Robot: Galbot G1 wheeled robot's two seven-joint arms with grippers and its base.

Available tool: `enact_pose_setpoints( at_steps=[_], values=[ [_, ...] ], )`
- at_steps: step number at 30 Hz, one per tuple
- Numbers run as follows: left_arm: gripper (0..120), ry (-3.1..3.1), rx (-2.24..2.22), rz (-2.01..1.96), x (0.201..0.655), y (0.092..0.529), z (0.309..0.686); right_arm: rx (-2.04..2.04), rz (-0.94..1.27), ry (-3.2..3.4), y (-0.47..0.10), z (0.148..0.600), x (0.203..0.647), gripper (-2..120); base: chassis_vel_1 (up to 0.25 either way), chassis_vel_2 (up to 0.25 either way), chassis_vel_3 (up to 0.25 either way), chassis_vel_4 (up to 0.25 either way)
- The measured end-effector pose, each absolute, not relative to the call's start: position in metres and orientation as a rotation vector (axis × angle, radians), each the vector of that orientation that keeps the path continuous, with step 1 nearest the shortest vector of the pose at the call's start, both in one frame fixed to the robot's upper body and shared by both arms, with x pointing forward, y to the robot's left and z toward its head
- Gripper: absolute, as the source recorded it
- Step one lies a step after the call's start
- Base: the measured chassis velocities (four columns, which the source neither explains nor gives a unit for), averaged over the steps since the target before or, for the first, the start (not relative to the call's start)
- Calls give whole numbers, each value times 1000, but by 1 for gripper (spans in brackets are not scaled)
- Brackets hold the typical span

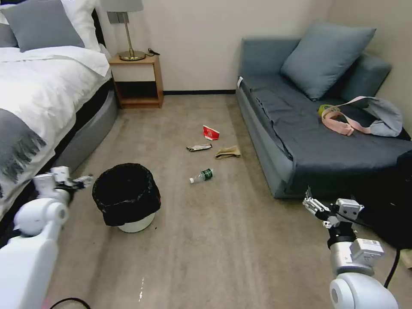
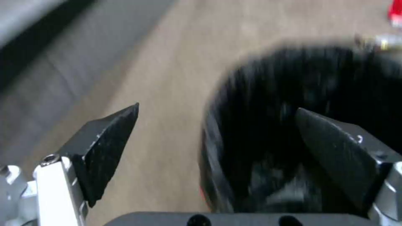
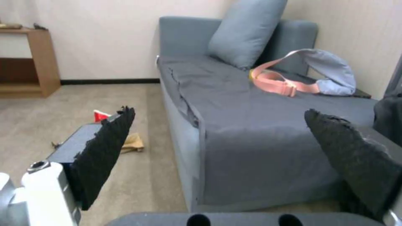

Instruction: Pick up the trash bin, then pick up the garbage on the floor and place it into the trash bin.

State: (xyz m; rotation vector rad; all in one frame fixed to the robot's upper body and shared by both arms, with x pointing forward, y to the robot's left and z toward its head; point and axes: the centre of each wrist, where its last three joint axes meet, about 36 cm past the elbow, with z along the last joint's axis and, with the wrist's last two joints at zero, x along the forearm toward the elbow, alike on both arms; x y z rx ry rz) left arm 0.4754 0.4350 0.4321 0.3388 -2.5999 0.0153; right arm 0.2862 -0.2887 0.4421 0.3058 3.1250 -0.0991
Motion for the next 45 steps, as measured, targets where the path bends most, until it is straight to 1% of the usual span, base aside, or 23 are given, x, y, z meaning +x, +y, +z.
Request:
enact_pose_setpoints(
  at_steps=[7,14,15,16,17,20,21,23,24,26,27,28,30,31,32,33,35,39,40,42,43,45],
  values=[
    [100,-2574,326,21,477,430,417,302,-95,3133,-289,438,289,100,0,0,0,0],
    [100,-2564,334,30,476,431,410,302,-98,3137,-290,435,290,100,0,0,0,0],
    [99,-2564,338,32,476,432,409,301,-99,3137,-290,435,290,100,0,0,0,0],
    [95,-2562,341,36,475,432,407,301,-99,3138,-290,435,291,100,0,0,0,0],
    [95,-2562,341,36,475,432,407,301,-99,3138,-290,435,291,100,0,0,0,0],
    [84,-2564,342,44,473,434,404,301,-100,3140,-290,434,291,100,0,0,0,0],
    [84,-2564,342,44,473,434,404,301,-100,3140,-290,434,291,100,0,0,0,0],
    [70,-2563,342,49,471,434,402,302,-100,3140,-291,434,291,100,0,0,0,0],
    [70,-2563,342,49,471,434,402,302,-100,3140,-291,434,291,100,0,0,0,0],
    [60,-2563,339,54,470,435,400,303,-100,3140,-290,434,291,100,0,0,0,0],
    [60,-2563,339,54,470,435,400,303,-100,3140,-290,434,291,100,0,0,0,0],
    [56,-2563,338,57,469,435,400,303,-100,3140,-290,434,291,100,0,0,0,0],
    [45,-2564,333,61,468,435,400,304,-100,3140,-291,433,290,100,0,0,0,0],
    [45,-2564,333,61,468,435,400,304,-100,3140,-291,433,290,100,0,0,0,0],
    [42,-2565,331,62,468,435,400,304,-98,3140,-291,434,290,100,0,0,0,0],
    [35,-2565,328,64,468,435,400,304,-97,3139,-291,434,290,100,0,0,0,0],
    [33,-2565,327,65,467,435,400,305,-96,3139,-291,434,290,100,0,0,0,0],
    [14,-2563,320,65,465,434,399,307,-92,3136,-290,435,288,100,0,0,0,0],
    [14,-2563,320,65,465,434,399,307,-92,3136,-290,435,288,100,0,0,0,0],
    [4,-2567,320,67,464,434,398,308,-93,3135,-290,435,287,100,0,0,0,0],
    [0,-2570,319,69,464,434,398,308,-93,3134,-290,436,286,100,0,0,0,0],
    [0,-2571,318,71,464,434,397,309,-94,3133,-290,436,286,100,0,0,0,0]
  ],
)
